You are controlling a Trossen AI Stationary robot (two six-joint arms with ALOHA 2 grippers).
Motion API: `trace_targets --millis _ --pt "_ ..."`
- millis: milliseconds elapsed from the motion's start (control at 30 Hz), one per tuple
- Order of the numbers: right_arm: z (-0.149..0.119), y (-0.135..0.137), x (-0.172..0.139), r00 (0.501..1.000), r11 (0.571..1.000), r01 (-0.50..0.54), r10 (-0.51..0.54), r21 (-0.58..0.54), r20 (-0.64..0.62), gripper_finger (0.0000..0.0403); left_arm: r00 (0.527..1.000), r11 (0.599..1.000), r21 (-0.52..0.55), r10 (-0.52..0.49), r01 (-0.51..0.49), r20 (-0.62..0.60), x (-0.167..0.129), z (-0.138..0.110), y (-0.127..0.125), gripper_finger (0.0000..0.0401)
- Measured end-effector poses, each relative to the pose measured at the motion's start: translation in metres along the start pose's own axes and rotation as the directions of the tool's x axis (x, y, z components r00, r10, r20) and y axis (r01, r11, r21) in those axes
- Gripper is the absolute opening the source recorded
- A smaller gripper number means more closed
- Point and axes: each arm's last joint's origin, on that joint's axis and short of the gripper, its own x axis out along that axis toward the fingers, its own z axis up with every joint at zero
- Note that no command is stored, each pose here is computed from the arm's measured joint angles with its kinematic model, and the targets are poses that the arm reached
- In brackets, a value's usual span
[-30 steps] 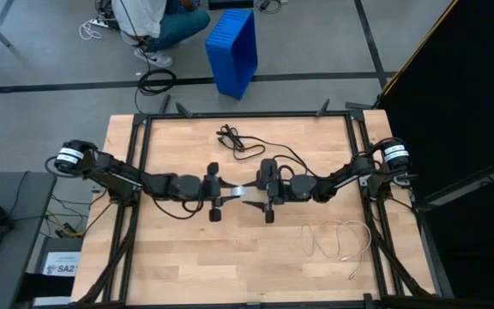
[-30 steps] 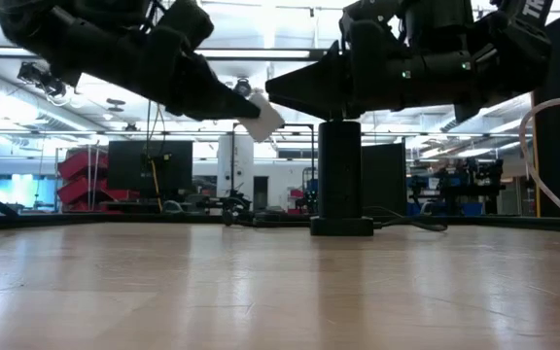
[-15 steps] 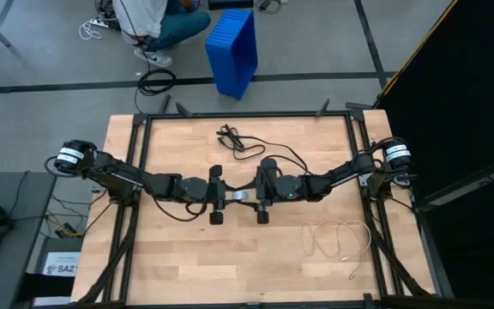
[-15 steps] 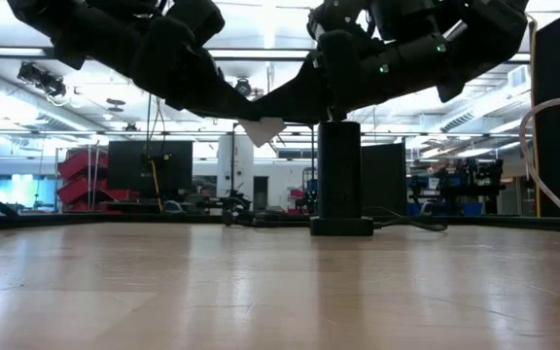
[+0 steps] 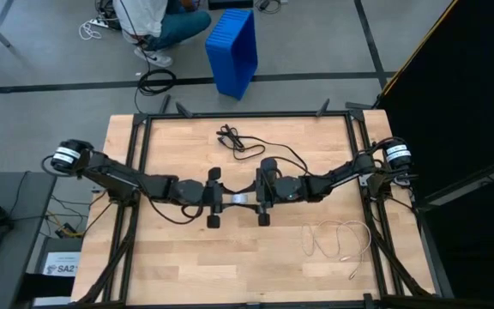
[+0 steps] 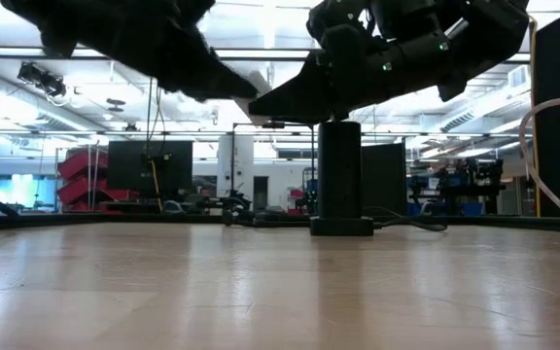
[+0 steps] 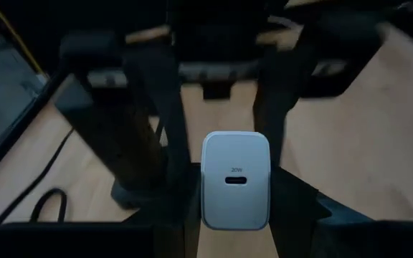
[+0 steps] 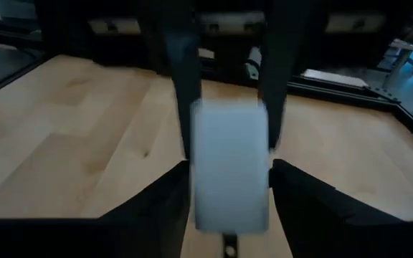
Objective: Insert USB
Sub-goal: Insert the pink USB cable into the white charger adapter
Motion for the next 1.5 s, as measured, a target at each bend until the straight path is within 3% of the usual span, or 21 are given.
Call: trace_targets --millis 33,133,233,367,500,1067,1333,1500 --pt "-0.005 0.001 0.000 0.999 0.999 -0.006 0.008 0.042 -0.034 0.0164 1.000 1.000 0.002 -0.007 0.007 0.002 -0.001 0.000 -0.001 0.0102" --pt "-0.026 0.002 0.000 0.988 1.000 -0.006 0.010 0.029 -0.155 0.0160 1.000 1.000 0.004 -0.014 0.014 0.003 -0.001 0.001 -0.003 0.0102" --pt "-0.007 -0.002 0.000 0.998 0.999 0.009 -0.007 0.037 -0.060 0.0151 1.000 1.000 0.004 -0.014 0.014 0.000 -0.001 0.000 -0.003 0.0102" --pt "-0.018 -0.001 0.000 0.993 1.000 0.004 -0.001 0.021 -0.115 0.0131 1.000 1.000 0.006 -0.013 0.013 -0.007 -0.001 0.000 -0.003 0.0102" --pt "-0.007 -0.002 0.000 0.999 1.000 0.007 -0.006 0.020 -0.051 0.0123 1.000 1.000 0.006 -0.011 0.011 -0.016 -0.001 -0.001 -0.003 0.0102" --pt "0.002 0.005 -0.001 0.999 0.999 -0.030 0.029 0.028 0.046 0.0178 0.999 1.000 -0.005 -0.012 0.012 -0.037 -0.001 -0.003 -0.003 0.0102" --pt "0.006 0.005 -0.001 0.996 0.997 -0.048 0.043 0.063 0.083 0.0174 0.999 1.000 -0.007 -0.012 0.011 -0.032 -0.001 -0.003 -0.003 0.0102" --pt "0.008 0.005 -0.001 0.994 0.997 -0.048 0.041 0.068 0.098 0.0151 0.999 1.000 -0.008 -0.011 0.011 -0.030 -0.001 -0.003 -0.003 0.0102"
